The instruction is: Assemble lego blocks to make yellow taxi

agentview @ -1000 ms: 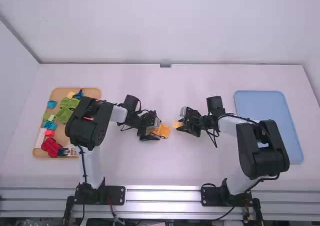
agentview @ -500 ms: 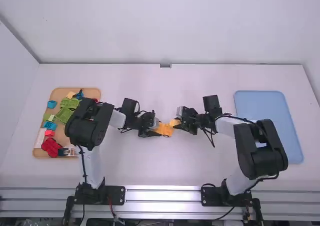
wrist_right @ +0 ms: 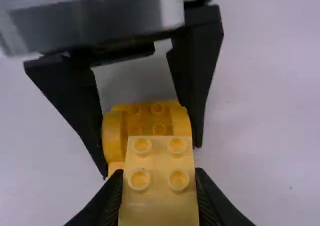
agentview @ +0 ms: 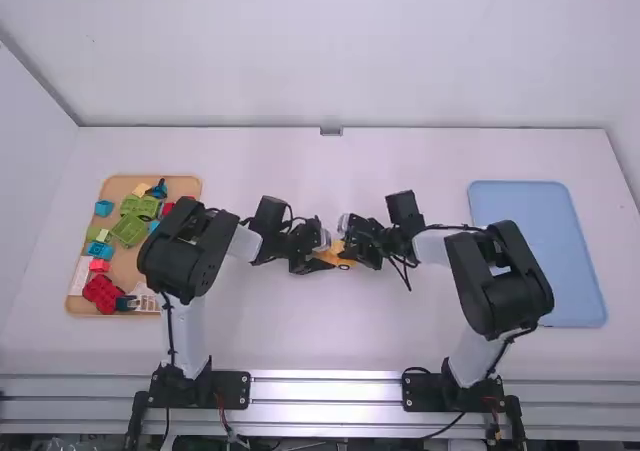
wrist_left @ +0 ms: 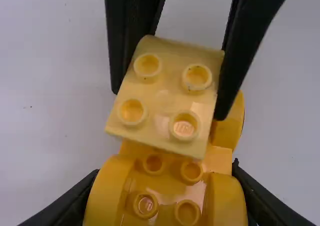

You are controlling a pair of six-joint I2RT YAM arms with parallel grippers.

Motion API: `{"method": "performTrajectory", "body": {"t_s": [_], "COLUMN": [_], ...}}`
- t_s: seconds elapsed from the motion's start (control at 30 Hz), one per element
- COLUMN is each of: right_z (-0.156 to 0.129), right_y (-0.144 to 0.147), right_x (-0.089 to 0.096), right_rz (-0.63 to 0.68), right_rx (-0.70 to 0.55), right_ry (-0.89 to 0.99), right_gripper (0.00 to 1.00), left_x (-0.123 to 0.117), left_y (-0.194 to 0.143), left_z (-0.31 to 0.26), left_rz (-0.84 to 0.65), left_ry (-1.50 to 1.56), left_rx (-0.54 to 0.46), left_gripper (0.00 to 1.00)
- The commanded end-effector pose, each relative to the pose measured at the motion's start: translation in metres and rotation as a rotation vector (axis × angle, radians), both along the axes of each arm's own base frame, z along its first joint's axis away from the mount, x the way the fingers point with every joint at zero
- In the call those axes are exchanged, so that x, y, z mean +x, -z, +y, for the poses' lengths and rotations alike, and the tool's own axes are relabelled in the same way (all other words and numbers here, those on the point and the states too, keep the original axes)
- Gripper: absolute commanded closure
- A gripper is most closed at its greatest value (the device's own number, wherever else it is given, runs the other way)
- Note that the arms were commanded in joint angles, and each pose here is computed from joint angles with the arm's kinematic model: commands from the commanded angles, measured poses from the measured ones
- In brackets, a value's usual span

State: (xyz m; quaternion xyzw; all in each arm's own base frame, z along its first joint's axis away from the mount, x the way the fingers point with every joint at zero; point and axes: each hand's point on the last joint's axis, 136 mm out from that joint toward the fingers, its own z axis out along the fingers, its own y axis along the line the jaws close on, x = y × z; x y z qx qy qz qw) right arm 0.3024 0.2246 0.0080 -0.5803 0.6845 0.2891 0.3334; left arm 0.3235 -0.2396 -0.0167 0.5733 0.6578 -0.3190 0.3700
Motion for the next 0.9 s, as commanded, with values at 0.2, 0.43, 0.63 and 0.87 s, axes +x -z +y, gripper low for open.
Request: {"method": "performTrajectory", "body": {"t_s": [0.2, 0.43, 0.63, 0.87], "right_z": [-0.013, -0.005, -0.007, -0.003], "right_y": [0.003, 0.006, 0.009, 0.001], "right_x": [0.009, -0.003, -0.003, -0.003], "right_rz": [-0.015, -0.029, -0.022, 0.019], "right_rx": [0.035, 0.022, -0.002, 0.043], "right_ry": [-0.010, -0.074, -0.064, -0.062], "right_gripper": [0.82, 0.82, 0.83, 0.82], "left_x": [-0.003, -0.002, -0.001, 0.000], "left_y": [0.023, 0.024, 0.026, 0.026], "left_z": [0.015, 0.015, 0.017, 0.017], "left_rz": [0.129, 0.125, 0.121, 0.115], "left_ry": [-0.105, -0.108, -0.118, -0.117], "left_rx": [0.081, 0.086, 0.099, 0.102], "left_gripper": [0.55, 0.54, 0.55, 0.56]}}
